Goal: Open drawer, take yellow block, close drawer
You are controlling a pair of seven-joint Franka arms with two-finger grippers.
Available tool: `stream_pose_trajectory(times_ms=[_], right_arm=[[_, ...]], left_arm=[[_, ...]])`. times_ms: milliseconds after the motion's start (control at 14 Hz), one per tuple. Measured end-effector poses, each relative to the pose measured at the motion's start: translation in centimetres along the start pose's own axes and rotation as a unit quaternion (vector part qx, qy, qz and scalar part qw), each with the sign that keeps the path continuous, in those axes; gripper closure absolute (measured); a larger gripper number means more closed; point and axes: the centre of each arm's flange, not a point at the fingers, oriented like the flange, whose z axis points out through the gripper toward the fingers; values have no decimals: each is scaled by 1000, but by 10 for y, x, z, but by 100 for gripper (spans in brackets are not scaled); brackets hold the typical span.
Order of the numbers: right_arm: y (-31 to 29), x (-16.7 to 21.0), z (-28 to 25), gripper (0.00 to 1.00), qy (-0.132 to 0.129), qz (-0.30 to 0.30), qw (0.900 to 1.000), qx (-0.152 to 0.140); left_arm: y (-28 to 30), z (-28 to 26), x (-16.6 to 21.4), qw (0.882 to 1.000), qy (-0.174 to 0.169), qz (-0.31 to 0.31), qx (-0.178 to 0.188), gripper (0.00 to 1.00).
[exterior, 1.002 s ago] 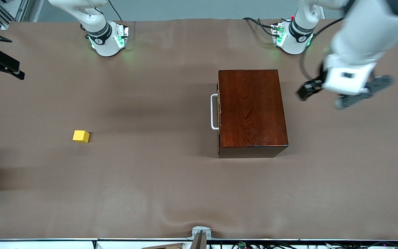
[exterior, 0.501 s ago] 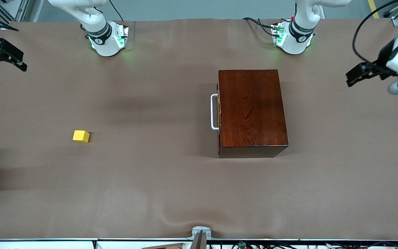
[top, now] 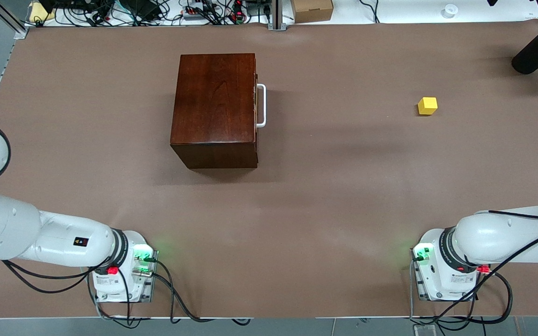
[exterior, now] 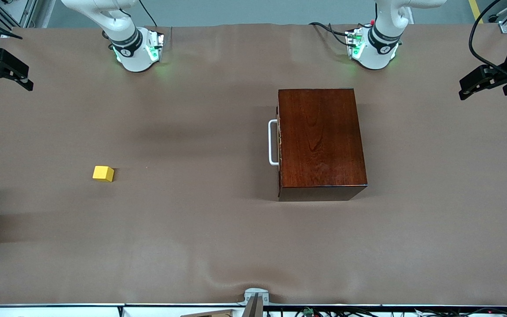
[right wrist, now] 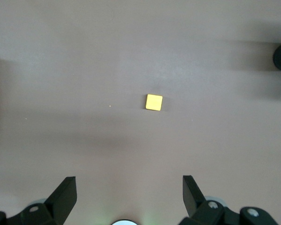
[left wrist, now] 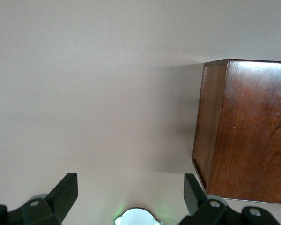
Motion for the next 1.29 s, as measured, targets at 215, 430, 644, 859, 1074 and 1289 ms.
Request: stream_pose_trajectory(times_ms=[215, 430, 644, 859, 1074, 1289], right_arm=[[5, 6, 0, 0, 3, -8, 1000, 0], [10, 8, 1, 0, 0, -3, 1000, 0], [16, 7, 2, 0, -1, 3, 1000, 1], [16, 7, 3, 0, -3, 2, 1000, 1], [16, 9, 5, 0, -5, 2, 1000, 2], [16, 9, 5, 0, -6, 2, 1000, 2]], left_arm=[[1, 0, 0, 1000, 0, 1, 0, 0], [0, 0, 0, 1000, 0, 6, 0, 0], [2, 0, 0, 1000, 0, 22, 0, 0], [7, 0, -1, 1000, 0, 27, 1, 0], [7, -4, -2, 1000, 3, 27, 0, 0], [7, -5, -2, 1000, 4, 27, 0, 0]])
